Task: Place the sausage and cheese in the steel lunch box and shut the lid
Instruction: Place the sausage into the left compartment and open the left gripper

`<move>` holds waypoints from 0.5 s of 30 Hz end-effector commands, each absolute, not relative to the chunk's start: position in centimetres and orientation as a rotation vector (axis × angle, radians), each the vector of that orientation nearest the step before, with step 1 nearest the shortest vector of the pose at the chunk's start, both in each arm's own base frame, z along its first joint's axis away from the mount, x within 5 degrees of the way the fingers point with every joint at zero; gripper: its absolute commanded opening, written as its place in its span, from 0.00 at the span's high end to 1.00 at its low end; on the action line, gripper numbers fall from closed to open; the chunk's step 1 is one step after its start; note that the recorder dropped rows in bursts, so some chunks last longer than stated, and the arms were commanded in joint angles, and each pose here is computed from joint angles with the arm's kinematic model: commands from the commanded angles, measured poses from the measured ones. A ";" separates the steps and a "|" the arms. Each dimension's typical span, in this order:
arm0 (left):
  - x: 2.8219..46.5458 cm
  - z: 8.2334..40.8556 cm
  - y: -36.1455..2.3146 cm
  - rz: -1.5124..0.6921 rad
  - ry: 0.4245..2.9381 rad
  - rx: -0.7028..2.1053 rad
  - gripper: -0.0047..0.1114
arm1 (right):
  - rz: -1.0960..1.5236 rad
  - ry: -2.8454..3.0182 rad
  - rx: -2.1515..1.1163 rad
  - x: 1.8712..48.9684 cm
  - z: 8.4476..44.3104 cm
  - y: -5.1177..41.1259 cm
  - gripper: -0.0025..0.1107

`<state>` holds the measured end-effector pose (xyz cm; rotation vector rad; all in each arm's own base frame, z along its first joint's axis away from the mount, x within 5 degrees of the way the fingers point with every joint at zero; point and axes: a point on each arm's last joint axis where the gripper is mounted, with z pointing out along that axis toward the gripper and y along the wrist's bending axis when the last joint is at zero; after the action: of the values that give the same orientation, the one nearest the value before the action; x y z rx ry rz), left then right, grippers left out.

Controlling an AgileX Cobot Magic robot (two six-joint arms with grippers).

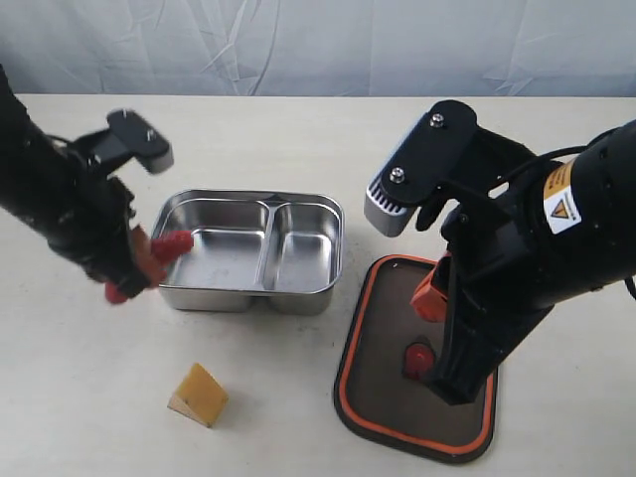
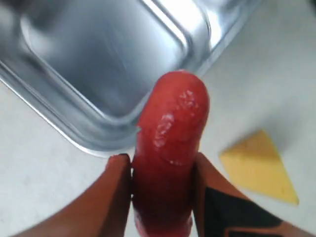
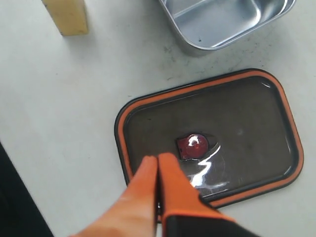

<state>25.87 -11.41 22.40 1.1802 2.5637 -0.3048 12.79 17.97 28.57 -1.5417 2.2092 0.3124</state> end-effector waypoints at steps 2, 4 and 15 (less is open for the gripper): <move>28.7 24.3 -12.7 -0.323 2.424 1.020 0.96 | 0.303 2.206 -1.536 12.8 28.6 17.8 0.98; 29.6 23.6 -13.0 -0.337 2.431 0.990 0.96 | 0.303 2.204 -1.535 12.8 28.6 17.8 0.98; 32.7 18.5 -14.2 -0.363 2.546 0.971 0.56 | 0.304 2.203 -1.533 12.8 28.6 17.9 0.98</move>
<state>32.36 -13.84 18.93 1.0049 2.5408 -0.3391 12.80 17.96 28.56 -1.5329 2.2158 0.3123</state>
